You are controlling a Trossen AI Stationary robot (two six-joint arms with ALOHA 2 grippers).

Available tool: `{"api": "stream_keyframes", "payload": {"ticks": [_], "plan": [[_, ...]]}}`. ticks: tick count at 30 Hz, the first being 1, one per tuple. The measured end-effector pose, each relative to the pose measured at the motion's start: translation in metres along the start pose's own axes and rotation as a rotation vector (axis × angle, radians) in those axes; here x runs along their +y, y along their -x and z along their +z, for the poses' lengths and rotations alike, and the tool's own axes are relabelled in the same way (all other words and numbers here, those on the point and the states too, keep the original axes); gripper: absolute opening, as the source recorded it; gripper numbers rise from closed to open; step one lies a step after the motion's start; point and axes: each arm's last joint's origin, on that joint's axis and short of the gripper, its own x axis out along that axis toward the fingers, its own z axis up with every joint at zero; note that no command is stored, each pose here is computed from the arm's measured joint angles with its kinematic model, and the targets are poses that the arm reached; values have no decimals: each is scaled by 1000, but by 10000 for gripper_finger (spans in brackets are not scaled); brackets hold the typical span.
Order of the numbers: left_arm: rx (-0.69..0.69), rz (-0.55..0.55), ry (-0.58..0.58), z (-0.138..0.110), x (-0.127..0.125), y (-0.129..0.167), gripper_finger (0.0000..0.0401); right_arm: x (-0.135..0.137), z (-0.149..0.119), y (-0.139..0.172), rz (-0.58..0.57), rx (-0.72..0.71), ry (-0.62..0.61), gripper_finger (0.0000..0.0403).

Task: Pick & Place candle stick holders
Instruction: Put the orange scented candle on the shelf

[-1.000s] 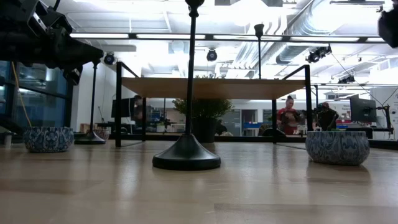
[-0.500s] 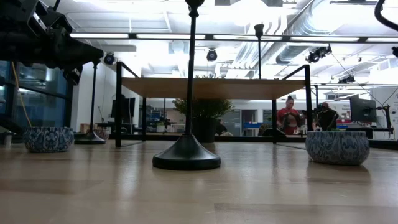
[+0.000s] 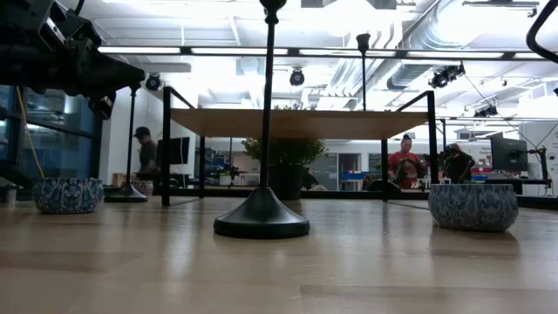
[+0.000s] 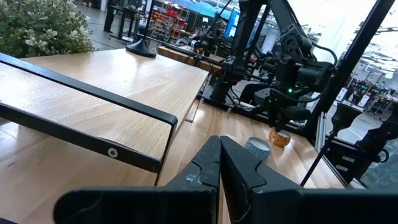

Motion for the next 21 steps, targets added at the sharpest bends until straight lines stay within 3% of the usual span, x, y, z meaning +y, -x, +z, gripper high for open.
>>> {"api": "stream_keyframes", "payload": {"ticks": [21], "plan": [[0, 0, 0, 0, 0, 0, 1, -5, 2, -5, -25, 18, 59, 72]]}}
